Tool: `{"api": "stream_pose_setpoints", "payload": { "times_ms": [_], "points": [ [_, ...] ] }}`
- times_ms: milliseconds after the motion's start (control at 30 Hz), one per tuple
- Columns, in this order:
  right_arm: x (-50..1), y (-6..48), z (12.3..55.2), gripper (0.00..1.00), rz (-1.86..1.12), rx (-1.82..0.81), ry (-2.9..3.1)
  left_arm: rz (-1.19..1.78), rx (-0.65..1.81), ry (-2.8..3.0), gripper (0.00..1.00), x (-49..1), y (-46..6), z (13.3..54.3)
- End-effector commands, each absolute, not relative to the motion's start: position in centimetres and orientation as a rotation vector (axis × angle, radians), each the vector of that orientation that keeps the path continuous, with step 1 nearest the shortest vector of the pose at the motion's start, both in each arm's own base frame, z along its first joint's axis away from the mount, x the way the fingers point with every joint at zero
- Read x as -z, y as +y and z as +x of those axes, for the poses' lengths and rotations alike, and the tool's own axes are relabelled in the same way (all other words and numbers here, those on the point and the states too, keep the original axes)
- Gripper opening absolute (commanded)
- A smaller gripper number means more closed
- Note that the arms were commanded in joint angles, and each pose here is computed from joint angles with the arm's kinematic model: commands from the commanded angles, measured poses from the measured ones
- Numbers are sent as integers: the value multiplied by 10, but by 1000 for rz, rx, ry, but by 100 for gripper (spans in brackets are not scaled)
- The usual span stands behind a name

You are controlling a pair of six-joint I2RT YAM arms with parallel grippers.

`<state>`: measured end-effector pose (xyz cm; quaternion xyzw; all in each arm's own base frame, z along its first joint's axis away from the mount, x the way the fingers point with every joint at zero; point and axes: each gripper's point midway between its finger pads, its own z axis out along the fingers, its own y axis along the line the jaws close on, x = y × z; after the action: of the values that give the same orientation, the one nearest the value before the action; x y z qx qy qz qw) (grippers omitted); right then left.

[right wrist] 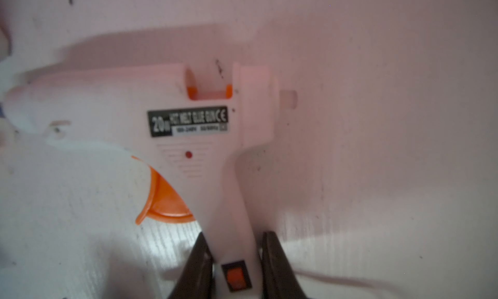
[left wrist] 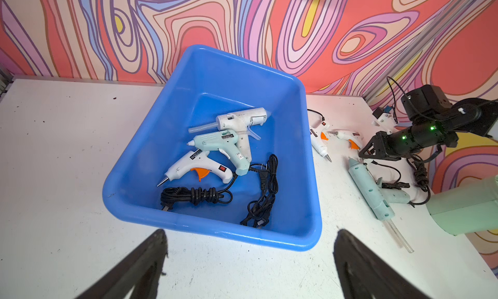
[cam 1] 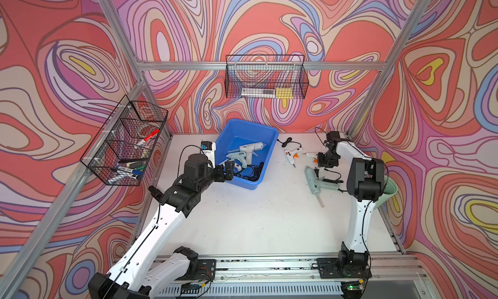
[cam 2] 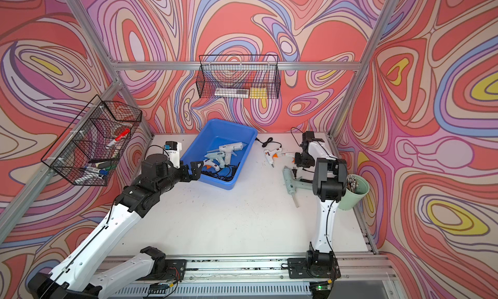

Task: Put the hot melt glue gun into the storage box
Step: Pick up the hot melt adhesive gun from the center of the board.

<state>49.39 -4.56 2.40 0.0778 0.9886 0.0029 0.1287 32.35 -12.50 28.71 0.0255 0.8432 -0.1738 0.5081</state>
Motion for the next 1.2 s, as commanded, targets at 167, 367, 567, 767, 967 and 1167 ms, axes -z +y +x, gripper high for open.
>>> {"api": "stream_pose_setpoints", "payload": {
  "times_ms": [167,367,567,767,967,1167],
  "points": [
    [-52,-55,471,0,206,256,2875,34,417,2001,99,-301,-120,322],
    [-138,-43,479,0,154,378,2665,18,413,2016,99,-293,-120,323],
    [-217,-16,471,0,114,377,2468,12,403,2021,99,-290,-119,327],
    [-284,18,446,0,61,165,2310,11,405,2011,99,-292,-120,329],
    [-336,55,416,0,-37,-55,2203,32,439,2008,99,-288,-127,332],
    [-378,79,388,0,-110,-225,2102,53,488,1991,99,-292,-137,338]
  ]
}}
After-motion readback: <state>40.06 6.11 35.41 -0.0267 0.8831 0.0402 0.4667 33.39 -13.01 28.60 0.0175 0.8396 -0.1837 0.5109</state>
